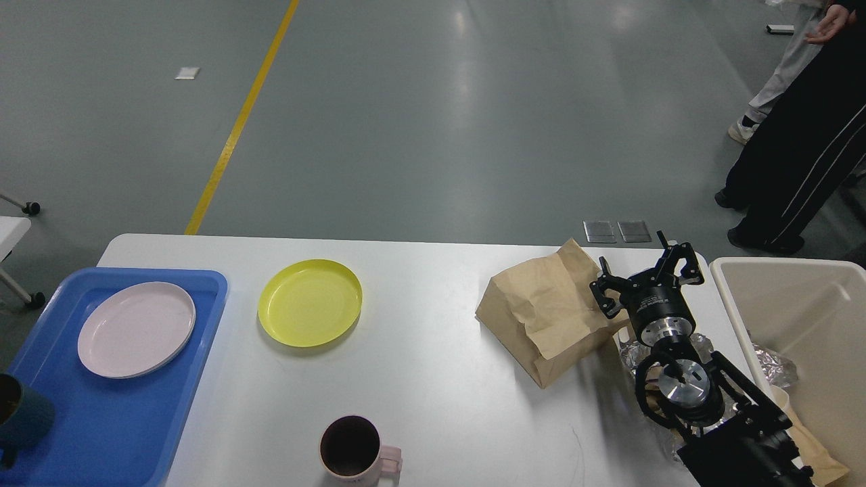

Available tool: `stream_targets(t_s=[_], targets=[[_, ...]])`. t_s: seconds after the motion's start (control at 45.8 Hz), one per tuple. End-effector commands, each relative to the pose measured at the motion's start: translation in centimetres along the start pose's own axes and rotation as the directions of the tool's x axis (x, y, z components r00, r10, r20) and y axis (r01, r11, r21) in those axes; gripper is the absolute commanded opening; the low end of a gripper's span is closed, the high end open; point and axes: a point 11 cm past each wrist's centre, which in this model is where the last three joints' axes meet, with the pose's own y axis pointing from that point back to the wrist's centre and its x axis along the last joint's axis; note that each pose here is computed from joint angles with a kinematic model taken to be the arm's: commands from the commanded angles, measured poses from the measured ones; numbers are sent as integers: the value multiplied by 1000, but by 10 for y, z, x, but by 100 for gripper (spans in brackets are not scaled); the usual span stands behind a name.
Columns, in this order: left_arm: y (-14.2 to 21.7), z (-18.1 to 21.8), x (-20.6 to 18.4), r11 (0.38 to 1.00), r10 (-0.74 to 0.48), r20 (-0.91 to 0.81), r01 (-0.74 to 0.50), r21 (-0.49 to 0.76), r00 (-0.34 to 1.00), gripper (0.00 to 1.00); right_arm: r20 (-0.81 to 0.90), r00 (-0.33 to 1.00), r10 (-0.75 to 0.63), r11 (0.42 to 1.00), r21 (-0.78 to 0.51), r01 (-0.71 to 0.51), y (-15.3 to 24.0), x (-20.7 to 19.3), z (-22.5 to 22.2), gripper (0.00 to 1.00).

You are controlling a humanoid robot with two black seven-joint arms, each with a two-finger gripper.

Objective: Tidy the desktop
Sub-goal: 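Release the green mug and withdraw the left gripper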

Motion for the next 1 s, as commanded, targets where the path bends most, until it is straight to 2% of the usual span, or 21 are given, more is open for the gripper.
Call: stream_targets(t_s=[0.0, 0.983], targets=[[0, 1, 0, 1000, 0, -1, 0, 0, 1000, 93, 0, 1000, 0, 1000, 0, 0, 0, 0, 0, 100], [3, -1, 0, 1000, -9, -8, 9, -6, 1000, 95, 0, 1000, 0, 1000, 0, 0, 0, 0, 0, 100]])
